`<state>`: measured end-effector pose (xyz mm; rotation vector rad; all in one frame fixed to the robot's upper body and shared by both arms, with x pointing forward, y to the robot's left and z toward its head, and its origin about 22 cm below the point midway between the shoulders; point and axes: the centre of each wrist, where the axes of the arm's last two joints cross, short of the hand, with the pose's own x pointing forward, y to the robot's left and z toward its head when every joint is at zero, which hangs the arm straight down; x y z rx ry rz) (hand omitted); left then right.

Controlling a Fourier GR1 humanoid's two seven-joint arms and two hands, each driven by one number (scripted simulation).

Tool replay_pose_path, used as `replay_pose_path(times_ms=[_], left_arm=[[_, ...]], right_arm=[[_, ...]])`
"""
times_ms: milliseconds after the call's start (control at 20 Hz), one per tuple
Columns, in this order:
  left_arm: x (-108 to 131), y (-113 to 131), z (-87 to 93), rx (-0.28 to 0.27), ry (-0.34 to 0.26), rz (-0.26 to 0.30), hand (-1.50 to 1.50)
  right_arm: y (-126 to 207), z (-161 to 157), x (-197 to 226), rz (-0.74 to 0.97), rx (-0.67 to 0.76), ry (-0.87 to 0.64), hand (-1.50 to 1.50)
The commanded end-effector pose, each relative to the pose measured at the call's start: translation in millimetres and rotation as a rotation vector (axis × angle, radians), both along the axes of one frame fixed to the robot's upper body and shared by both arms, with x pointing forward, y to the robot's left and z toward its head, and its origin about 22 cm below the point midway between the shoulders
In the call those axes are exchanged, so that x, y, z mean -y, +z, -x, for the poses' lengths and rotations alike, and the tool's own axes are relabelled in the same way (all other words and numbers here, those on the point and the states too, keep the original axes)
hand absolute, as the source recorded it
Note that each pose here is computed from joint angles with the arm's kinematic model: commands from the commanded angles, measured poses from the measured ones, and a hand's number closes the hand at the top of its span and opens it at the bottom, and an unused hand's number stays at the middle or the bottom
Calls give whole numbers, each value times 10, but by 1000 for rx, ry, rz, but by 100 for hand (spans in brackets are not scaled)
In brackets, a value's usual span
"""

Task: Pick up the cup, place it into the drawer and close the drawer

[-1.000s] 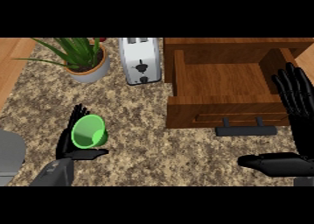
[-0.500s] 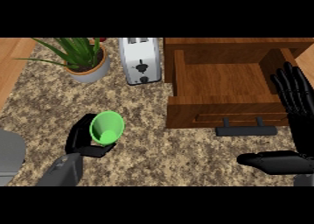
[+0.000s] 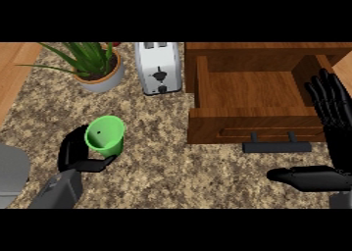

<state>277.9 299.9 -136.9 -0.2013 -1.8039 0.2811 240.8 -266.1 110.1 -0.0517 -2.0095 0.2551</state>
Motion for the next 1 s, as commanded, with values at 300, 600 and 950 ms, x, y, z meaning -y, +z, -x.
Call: replay_pose_path(times_ms=[300,600,950], left_arm=[[-185,302,-254,281,24,68,150],[468,783,-788,323,-119,24,150],[857,1653,-1150,393,-157,-84,150]], right_arm=[[127,139,-46,-3,2,-7,-150],[26,101,142,0,-7,-30,-150],[66,109,60,3,-23,-45,-150]])
